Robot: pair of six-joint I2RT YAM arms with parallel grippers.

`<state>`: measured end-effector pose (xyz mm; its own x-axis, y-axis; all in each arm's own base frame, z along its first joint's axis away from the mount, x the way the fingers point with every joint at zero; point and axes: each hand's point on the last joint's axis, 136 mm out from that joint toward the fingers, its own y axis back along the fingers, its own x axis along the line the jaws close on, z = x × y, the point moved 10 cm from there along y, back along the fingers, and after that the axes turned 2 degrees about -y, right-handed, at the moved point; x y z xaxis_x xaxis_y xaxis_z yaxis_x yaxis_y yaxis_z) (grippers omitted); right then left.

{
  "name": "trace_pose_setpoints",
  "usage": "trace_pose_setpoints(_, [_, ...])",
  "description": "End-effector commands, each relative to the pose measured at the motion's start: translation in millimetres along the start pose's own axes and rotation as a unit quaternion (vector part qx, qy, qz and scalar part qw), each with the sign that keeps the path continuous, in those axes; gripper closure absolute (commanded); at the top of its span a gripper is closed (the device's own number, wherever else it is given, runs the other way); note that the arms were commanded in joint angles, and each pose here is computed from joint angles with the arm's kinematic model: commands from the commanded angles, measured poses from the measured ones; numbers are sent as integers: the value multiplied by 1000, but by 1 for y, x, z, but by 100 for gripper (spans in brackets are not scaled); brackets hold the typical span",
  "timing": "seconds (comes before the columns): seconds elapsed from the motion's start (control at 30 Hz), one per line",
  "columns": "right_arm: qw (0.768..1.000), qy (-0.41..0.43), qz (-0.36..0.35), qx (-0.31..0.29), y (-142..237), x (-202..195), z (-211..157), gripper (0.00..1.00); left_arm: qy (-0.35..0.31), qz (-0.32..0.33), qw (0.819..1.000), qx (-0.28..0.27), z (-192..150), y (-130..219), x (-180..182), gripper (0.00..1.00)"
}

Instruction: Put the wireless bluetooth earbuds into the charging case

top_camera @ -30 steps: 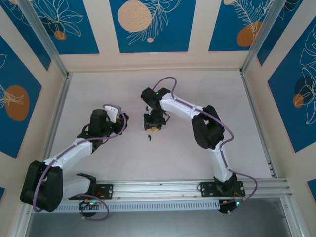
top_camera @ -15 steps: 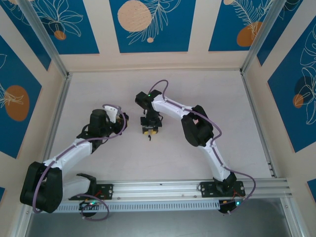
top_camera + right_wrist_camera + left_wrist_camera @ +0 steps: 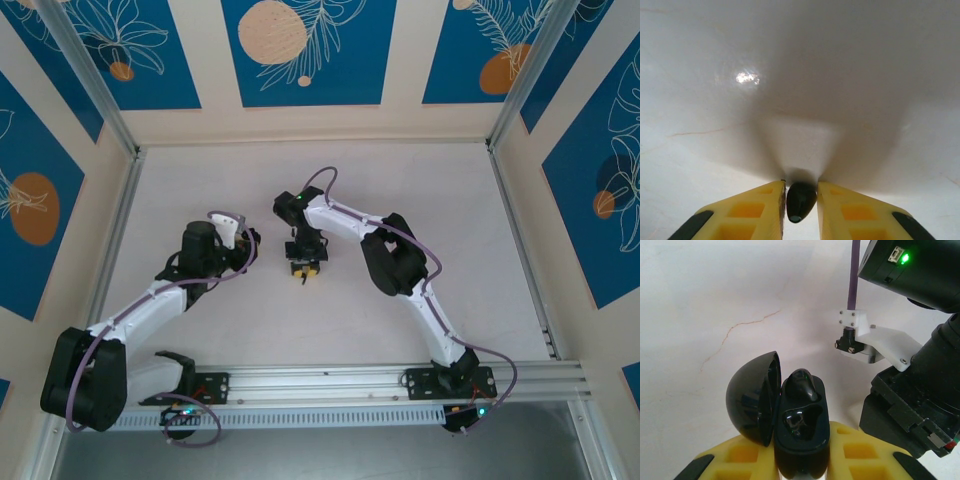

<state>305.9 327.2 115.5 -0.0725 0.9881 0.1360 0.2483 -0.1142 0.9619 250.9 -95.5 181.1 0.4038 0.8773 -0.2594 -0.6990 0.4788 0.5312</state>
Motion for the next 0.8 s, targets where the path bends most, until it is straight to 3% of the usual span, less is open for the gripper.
trace_pose_setpoints(0.0, [1000, -3, -14, 10, -9, 3, -2, 79, 6, -2, 1000, -3, 2, 1, 2, 78])
trace_pose_setpoints(0.23, [1000, 2, -21, -18, 1, 2, -6, 82, 6, -5, 1000, 7, -1, -2, 3, 78])
trace_pose_setpoints(0.43, [997, 10, -3, -76, 24, -6, -16, 84, 10, -35, 999, 13, -6, -9, 1, 78])
trace_pose_setpoints(0.77, [967, 78, 23, -241, 84, -43, -60, 84, -27, -190, 981, -20, -14, -24, -29, 78])
